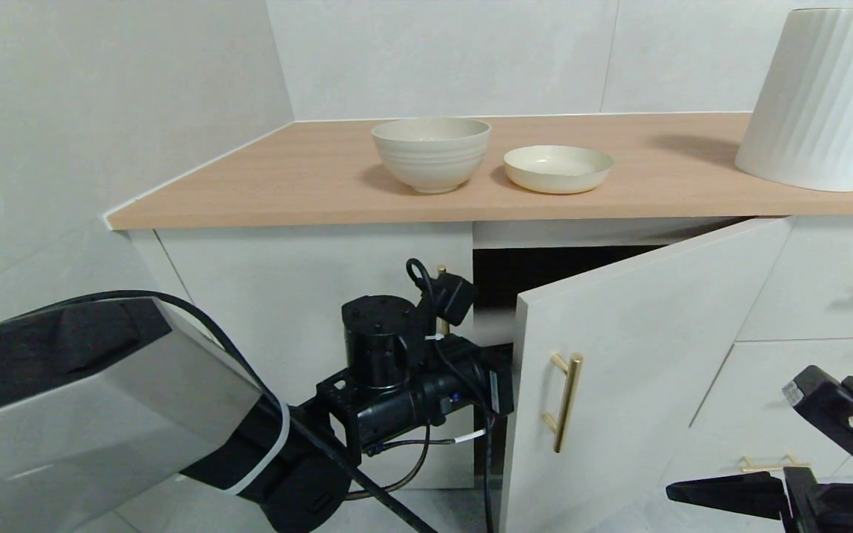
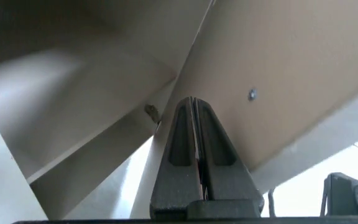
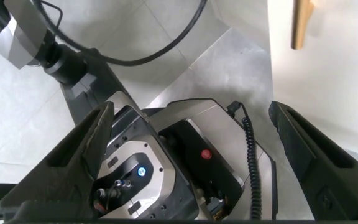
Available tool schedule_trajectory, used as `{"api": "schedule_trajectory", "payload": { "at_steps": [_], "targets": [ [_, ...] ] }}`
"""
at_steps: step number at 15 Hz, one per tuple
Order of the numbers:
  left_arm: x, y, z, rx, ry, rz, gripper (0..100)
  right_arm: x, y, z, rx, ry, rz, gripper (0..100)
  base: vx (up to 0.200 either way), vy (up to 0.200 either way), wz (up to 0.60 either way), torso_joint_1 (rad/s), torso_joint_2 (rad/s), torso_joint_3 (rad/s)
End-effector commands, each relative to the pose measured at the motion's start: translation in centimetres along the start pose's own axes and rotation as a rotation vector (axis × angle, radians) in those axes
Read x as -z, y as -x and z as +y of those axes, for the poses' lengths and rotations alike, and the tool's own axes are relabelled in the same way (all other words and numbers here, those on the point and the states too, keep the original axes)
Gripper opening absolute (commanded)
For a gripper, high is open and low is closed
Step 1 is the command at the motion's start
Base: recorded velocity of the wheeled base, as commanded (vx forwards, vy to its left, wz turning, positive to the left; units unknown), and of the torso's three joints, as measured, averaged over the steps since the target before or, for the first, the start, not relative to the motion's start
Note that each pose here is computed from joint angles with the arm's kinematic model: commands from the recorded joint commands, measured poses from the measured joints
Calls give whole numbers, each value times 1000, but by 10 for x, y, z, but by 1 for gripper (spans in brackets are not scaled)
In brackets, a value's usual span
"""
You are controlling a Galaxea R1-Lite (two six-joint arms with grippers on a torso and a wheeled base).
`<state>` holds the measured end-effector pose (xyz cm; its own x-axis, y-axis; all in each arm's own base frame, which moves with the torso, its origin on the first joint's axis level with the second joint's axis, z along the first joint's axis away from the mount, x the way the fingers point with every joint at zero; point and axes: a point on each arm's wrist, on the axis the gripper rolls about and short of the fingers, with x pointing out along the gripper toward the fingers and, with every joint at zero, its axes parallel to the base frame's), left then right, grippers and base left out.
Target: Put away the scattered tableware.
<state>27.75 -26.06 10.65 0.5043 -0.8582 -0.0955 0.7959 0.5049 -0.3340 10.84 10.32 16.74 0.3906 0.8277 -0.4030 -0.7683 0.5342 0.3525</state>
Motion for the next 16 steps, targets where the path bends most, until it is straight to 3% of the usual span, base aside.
{"api": "schedule_trajectory", "payload": {
  "at_steps": [1,8,13,16],
  "targets": [
    [-5,-4,-6,15,-5,-11,0,0,1,1,-2,3,-6,100,0,0,0,0,0,0],
    [-10,-14,-9,24,-4,2,0,0,2,1,-3,3,-6,100,-171,0,0,3,1,2],
    [-7,-35,-2,-2,3,18,0,0,3,2,-5,5,-13,100,0,0,0,0,0,0],
    [-4,-38,-13,-40,-1,23,0,0,5,2,-6,8,-18,100,0,0,0,0,0,0]
  ]
}}
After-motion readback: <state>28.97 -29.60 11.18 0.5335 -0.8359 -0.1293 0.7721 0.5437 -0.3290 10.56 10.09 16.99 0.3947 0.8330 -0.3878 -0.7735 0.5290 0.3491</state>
